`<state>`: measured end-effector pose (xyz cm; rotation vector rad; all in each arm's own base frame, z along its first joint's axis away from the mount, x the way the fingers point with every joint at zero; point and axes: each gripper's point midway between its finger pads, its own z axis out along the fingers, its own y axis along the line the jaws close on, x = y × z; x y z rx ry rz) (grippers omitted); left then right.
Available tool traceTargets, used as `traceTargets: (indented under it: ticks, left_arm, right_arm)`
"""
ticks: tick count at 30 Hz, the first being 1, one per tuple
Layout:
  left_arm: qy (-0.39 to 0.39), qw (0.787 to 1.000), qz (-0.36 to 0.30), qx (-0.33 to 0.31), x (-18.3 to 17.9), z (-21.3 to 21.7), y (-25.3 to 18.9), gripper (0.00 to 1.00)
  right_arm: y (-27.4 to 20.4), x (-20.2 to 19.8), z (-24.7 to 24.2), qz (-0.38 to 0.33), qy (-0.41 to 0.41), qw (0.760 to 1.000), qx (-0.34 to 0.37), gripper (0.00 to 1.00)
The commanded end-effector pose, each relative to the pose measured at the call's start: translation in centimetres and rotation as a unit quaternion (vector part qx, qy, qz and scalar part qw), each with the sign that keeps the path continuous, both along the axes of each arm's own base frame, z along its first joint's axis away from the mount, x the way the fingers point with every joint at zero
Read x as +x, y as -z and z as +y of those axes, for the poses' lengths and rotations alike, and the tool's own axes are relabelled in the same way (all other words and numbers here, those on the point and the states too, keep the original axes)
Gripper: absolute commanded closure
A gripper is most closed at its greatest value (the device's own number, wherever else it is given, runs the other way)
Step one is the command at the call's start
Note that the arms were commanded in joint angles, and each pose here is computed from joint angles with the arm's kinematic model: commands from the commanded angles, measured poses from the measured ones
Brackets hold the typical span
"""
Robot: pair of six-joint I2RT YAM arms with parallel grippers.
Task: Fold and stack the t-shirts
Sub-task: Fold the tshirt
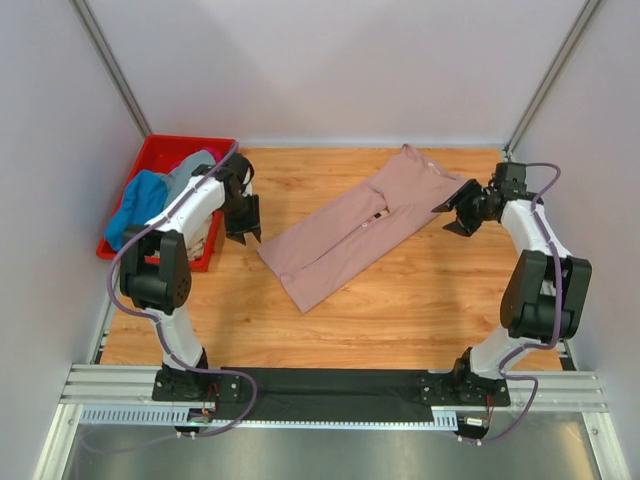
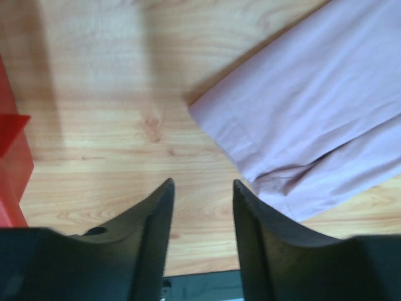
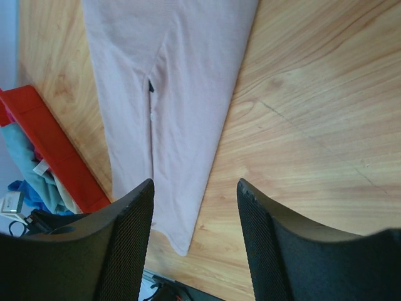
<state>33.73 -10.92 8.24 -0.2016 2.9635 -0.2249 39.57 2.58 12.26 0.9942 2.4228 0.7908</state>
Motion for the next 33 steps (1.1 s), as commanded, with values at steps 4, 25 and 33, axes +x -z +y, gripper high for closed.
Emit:
traceTargets:
  ticks: [4,25,33]
  left_arm:
    - [0.046,0.997,-0.057,-0.037,4.3,-2.1,-0.7,0.46]
    - [0.139,0.99,-0.016,-0.015,4.1,-1.3,4.8,0.42]
    - [0.123,0.991,0.022,-0.054,3.7,-2.9,6.7,0.79]
  right_arm:
    - [-3.4,-0.7,0.7,-0.035,-0.016,0.999,0.008,0.42]
    - [1.8,1.9,0.0,-0.009,-0.043,0.999,-0.001,0.42]
    - [4.6,6.6,-2.5,-0.01,-0.009,0.999,-0.035,0.41]
